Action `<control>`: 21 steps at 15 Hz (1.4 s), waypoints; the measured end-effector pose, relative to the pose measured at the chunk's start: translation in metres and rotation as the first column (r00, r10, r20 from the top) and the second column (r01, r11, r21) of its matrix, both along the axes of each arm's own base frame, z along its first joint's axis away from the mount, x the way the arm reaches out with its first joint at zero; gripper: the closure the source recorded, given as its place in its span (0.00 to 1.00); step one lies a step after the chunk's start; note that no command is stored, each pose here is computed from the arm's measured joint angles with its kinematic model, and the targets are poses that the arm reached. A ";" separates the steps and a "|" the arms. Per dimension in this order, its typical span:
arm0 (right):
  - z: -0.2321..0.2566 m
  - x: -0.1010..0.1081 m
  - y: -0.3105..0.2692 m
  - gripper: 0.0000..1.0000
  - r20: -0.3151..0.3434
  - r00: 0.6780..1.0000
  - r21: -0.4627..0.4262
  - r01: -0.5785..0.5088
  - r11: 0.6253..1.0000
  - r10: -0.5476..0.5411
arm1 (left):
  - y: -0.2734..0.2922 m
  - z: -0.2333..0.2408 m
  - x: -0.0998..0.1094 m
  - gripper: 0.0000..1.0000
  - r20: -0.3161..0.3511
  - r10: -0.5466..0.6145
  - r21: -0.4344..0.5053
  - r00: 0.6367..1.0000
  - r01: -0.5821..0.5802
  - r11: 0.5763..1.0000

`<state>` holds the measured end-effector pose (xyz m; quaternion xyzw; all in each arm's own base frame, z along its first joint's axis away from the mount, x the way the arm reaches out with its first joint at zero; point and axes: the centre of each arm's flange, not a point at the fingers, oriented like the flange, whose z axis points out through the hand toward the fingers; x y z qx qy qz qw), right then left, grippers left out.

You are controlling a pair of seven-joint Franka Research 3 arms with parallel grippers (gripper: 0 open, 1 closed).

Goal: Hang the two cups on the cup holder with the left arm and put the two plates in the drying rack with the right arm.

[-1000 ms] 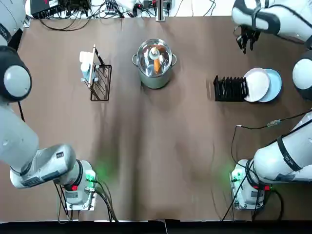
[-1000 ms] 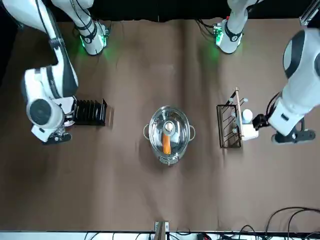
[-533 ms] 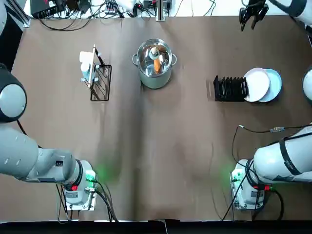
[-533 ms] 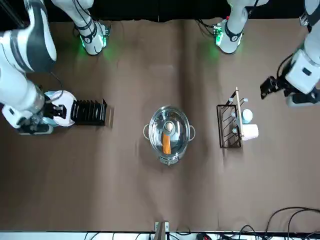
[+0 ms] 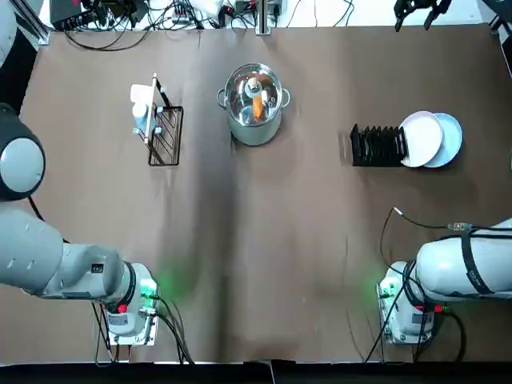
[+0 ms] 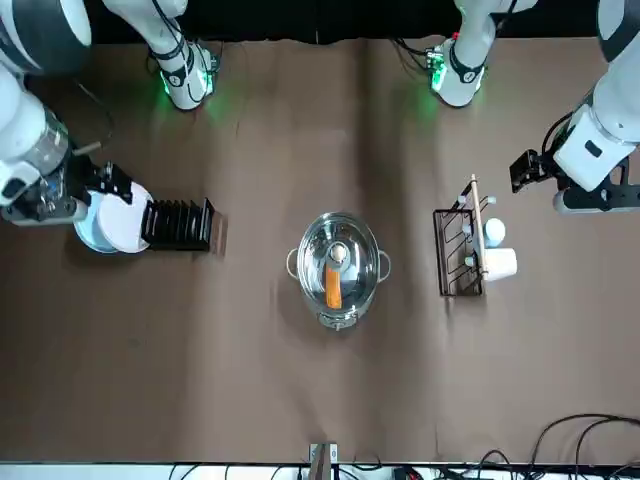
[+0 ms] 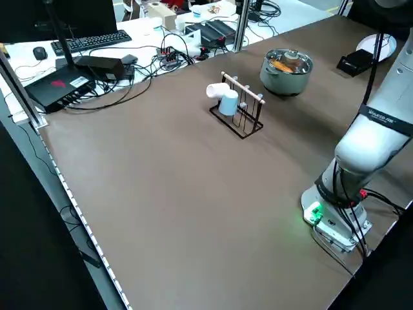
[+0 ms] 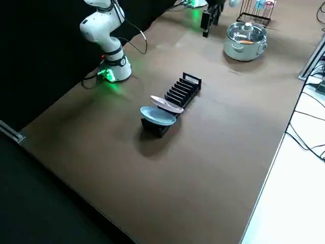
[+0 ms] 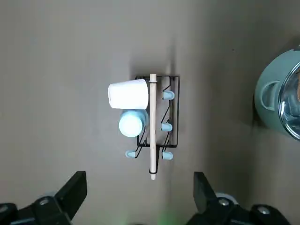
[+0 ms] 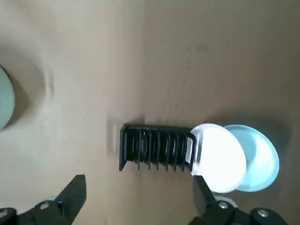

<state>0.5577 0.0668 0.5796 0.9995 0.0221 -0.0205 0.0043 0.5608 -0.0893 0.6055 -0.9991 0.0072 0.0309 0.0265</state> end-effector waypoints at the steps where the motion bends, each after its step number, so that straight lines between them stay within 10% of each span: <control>1: 0.006 -0.006 0.000 0.00 0.001 1.000 -0.004 0.000 1.000 0.000 | -0.001 0.000 0.000 0.00 0.000 -0.002 0.000 1.000 0.002 1.000; 21: 0.015 -0.069 0.001 0.00 0.017 0.997 -0.041 -0.080 0.996 0.081 | -0.001 0.001 0.000 0.00 0.002 -0.001 0.000 1.000 0.001 1.000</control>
